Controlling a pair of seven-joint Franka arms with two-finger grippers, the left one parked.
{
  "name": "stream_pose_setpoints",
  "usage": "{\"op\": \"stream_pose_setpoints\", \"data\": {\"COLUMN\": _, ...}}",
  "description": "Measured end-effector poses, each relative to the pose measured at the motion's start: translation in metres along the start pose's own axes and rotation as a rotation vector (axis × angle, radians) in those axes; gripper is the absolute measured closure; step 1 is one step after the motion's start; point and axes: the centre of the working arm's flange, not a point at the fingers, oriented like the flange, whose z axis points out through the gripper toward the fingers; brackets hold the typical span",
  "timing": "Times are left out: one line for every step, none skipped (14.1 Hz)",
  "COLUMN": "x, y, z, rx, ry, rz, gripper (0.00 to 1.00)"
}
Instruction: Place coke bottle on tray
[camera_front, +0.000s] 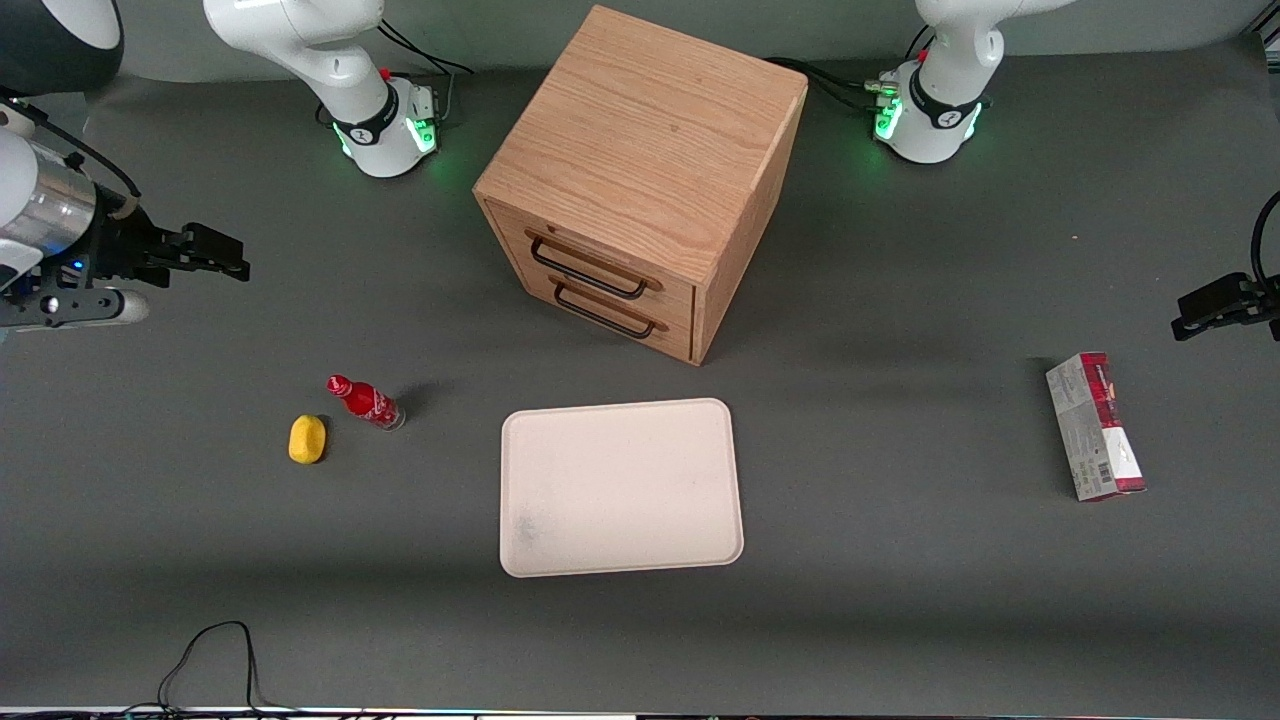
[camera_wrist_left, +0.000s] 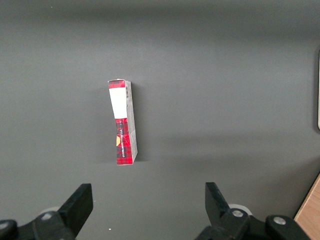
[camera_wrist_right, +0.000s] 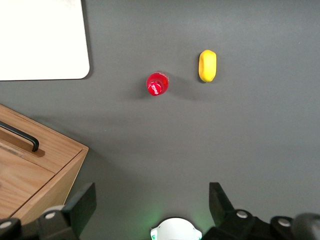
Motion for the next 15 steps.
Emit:
{"op": "stream_pose_setpoints", "data": {"x": -0.0004, "y": 0.0007, "z": -0.0023, "rx": 0.0, "ry": 0.003, "rz": 0.001, "gripper": 0.0}}
{"op": "stream_pose_setpoints", "data": {"x": -0.0006, "y": 0.0006, "z": -0.0024, "rx": 0.001, "ry": 0.0, "rz": 0.001, "gripper": 0.0}}
{"op": "stream_pose_setpoints", "data": {"x": -0.0002, "y": 0.0005, "z": -0.0016, "rx": 0.001, "ry": -0.002, "rz": 0.001, "gripper": 0.0}}
{"op": "stream_pose_setpoints", "data": {"x": 0.0002, "y": 0.0004, "z": -0.0008, "rx": 0.001, "ry": -0.005, "rz": 0.001, "gripper": 0.0}}
{"op": "stream_pose_setpoints", "data": {"x": 0.0004, "y": 0.0002, "z": -0.0001, "rx": 0.001, "ry": -0.008, "rz": 0.0, "gripper": 0.0}}
{"op": "stream_pose_setpoints", "data": {"x": 0.0001, "y": -0.0005, "z": 0.0004, "rx": 0.0, "ry": -0.012, "rz": -0.003, "gripper": 0.0}}
{"op": "stream_pose_setpoints", "data": {"x": -0.0002, "y": -0.0014, "z": 0.0008, "rx": 0.0, "ry": -0.015, "rz": -0.005, "gripper": 0.0}}
{"op": "stream_pose_setpoints", "data": {"x": -0.0003, "y": -0.0021, "z": 0.0009, "rx": 0.0, "ry": -0.017, "rz": -0.006, "gripper": 0.0}}
{"op": "stream_pose_setpoints", "data": {"x": -0.0003, "y": -0.0025, "z": 0.0008, "rx": -0.001, "ry": -0.017, "rz": -0.007, "gripper": 0.0}}
{"op": "stream_pose_setpoints", "data": {"x": -0.0002, "y": -0.0025, "z": 0.0008, "rx": -0.001, "ry": -0.017, "rz": -0.007, "gripper": 0.0}}
{"op": "stream_pose_setpoints", "data": {"x": 0.0, "y": -0.0025, "z": 0.0009, "rx": -0.001, "ry": -0.018, "rz": -0.007, "gripper": 0.0}}
{"op": "stream_pose_setpoints", "data": {"x": 0.0004, "y": -0.0026, "z": 0.0012, "rx": -0.001, "ry": -0.018, "rz": -0.007, "gripper": 0.0}}
{"op": "stream_pose_setpoints", "data": {"x": 0.0011, "y": -0.0026, "z": 0.0018, "rx": -0.001, "ry": -0.02, "rz": -0.007, "gripper": 0.0}}
{"op": "stream_pose_setpoints", "data": {"x": 0.0022, "y": -0.0027, "z": 0.0026, "rx": -0.001, "ry": -0.021, "rz": -0.006, "gripper": 0.0}}
{"op": "stream_pose_setpoints", "data": {"x": 0.0035, "y": -0.0027, "z": 0.0038, "rx": -0.002, "ry": -0.023, "rz": -0.006, "gripper": 0.0}}
